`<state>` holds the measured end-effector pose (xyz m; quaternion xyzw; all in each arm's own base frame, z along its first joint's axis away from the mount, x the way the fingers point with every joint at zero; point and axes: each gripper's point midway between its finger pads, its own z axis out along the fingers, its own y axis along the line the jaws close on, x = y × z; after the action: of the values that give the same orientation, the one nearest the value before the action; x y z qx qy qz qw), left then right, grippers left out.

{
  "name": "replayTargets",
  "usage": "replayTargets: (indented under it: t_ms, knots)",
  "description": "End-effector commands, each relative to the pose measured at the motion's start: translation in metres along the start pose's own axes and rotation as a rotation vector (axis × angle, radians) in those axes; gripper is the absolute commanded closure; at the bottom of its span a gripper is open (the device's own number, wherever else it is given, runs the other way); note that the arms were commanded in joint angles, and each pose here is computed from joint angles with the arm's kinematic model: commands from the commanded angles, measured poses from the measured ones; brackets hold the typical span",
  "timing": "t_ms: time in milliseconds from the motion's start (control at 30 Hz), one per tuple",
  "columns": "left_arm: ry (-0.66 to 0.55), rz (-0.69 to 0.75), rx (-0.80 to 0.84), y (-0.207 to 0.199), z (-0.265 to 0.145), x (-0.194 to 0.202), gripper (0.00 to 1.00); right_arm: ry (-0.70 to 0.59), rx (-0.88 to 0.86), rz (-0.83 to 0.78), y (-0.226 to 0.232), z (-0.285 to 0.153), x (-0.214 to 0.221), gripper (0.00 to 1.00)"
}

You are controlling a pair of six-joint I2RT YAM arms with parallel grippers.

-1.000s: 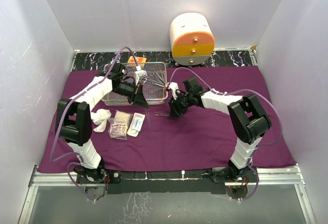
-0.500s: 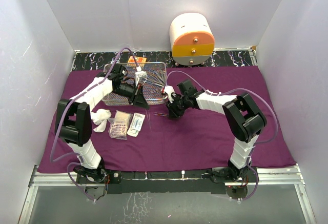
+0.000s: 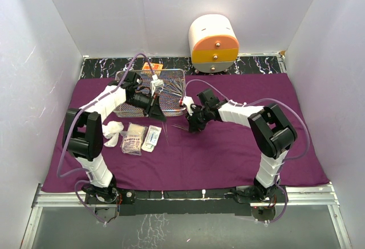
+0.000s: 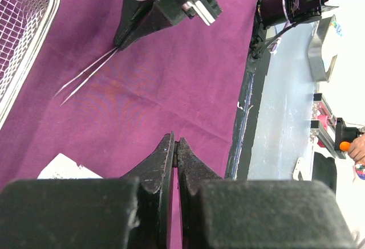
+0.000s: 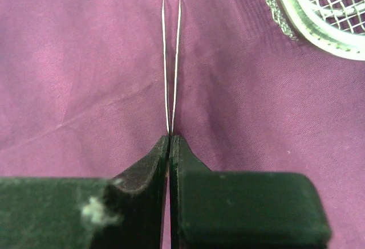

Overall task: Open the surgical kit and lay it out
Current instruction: Pick up the medical item from the surgical kit, then place the medical item in the surgical kit.

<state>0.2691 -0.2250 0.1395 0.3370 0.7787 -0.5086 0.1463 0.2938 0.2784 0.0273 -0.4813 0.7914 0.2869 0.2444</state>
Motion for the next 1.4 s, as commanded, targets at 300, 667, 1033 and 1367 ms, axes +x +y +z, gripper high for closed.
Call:
replayTargets:
  t_ms: [300, 667, 1033, 1367]
  knots:
    - [-0.055, 0.042, 0.075, -0.001, 0.003, -0.020, 1.00, -0.178, -0.025, -0.072, 0.012, -0.049, -0.060, 1.00]
    - [-0.007, 0.018, 0.149, 0.007, 0.028, -0.009, 1.00, -0.379, 0.022, 0.088, -0.029, -0.118, -0.075, 1.00]
    - [0.074, -0.072, 0.248, 0.026, 0.055, -0.001, 1.00, -0.416, 0.089, 0.132, -0.050, -0.137, -0.064, 1.00]
    - [0.080, -0.114, 0.270, 0.041, 0.065, 0.001, 1.00, -0.401, 0.090, 0.141, -0.053, -0.131, -0.059, 1.00]
